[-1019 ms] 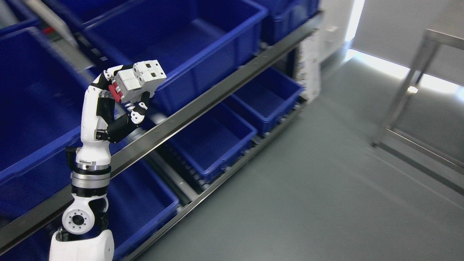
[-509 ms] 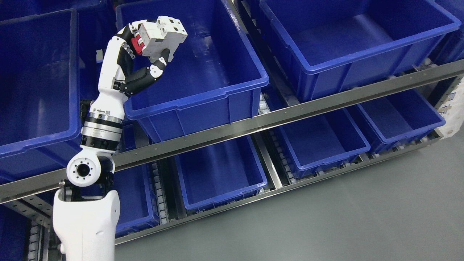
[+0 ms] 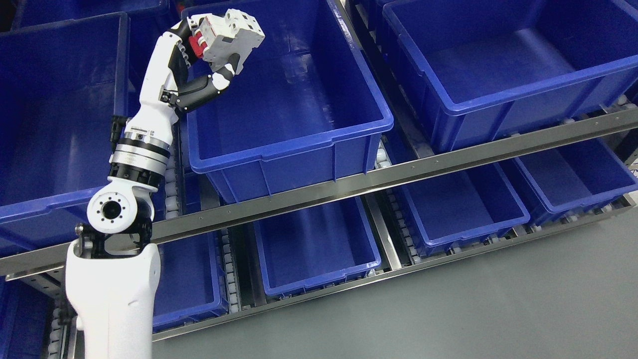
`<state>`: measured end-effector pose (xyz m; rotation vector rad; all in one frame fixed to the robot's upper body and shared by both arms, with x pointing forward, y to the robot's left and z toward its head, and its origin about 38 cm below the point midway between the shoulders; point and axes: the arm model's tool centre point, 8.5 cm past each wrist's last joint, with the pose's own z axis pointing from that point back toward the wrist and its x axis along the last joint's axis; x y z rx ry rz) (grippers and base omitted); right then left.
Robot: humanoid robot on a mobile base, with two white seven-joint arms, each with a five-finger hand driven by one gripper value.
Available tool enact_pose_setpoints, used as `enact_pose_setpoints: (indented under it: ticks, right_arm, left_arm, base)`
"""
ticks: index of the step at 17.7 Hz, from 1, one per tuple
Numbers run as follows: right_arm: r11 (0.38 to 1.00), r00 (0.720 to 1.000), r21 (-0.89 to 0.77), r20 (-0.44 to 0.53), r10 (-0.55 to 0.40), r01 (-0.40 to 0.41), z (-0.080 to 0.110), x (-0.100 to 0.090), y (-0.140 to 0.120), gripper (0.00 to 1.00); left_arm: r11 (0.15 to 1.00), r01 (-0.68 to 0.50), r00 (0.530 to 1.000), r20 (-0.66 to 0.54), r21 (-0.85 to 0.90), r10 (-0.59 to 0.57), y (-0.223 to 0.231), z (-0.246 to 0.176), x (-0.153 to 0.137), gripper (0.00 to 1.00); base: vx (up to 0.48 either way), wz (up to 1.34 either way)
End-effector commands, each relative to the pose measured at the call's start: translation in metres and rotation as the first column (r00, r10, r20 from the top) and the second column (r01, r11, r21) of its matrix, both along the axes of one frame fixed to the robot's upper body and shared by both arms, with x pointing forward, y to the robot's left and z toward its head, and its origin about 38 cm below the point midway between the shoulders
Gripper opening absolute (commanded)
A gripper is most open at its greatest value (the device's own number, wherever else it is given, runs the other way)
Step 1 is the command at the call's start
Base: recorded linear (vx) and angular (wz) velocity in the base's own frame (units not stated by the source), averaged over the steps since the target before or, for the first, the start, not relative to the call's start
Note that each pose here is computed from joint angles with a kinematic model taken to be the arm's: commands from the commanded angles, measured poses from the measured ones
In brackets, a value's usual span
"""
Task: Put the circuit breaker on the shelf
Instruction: 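Carry the breaker with the left hand over the large blue bin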
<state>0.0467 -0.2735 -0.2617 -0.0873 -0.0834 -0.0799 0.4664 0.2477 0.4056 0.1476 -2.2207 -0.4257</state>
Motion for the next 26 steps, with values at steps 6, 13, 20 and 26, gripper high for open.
enact_pose_setpoints:
  ticks: [6, 13, 20, 26]
  right_arm:
    - [1.0, 1.0, -0.02, 0.015, 0.001, -0.001, 0.001, -0.007, -0.012, 1.0]
    - [1.0, 1.0, -0.02, 0.014, 0.001, -0.001, 0.001, -0.008, -0.012, 1.0]
    - [1.0, 1.0, -0.02, 0.013, 0.002, -0.002, 0.001, -0.008, -0.012, 1.0]
    - [1.0, 1.0, -0.02, 0.013, 0.002, -0.002, 0.001, -0.008, -0.012, 1.0]
  left_arm:
    - [0.897, -0.181, 0.936, -0.208, 0.404, 0.283, 0.122, 0.051, 0.033, 0.18]
    - [0.785, -0.02, 0.856, -0.394, 0.619, 0.333, 0.067, 0.035, 0.119, 0.21]
    - [0.718, 0.091, 0.769, -0.507, 0.69, 0.39, 0.05, -0.051, 0.157, 0.2]
    - [0.797, -0.006, 0.791, -0.484, 0.604, 0.373, 0.053, -0.043, 0.16, 0.26]
  base:
    - [0.056, 0.0]
    - [0.099, -0.09]
    - [0.063, -0.08]
    - [0.016, -0.02]
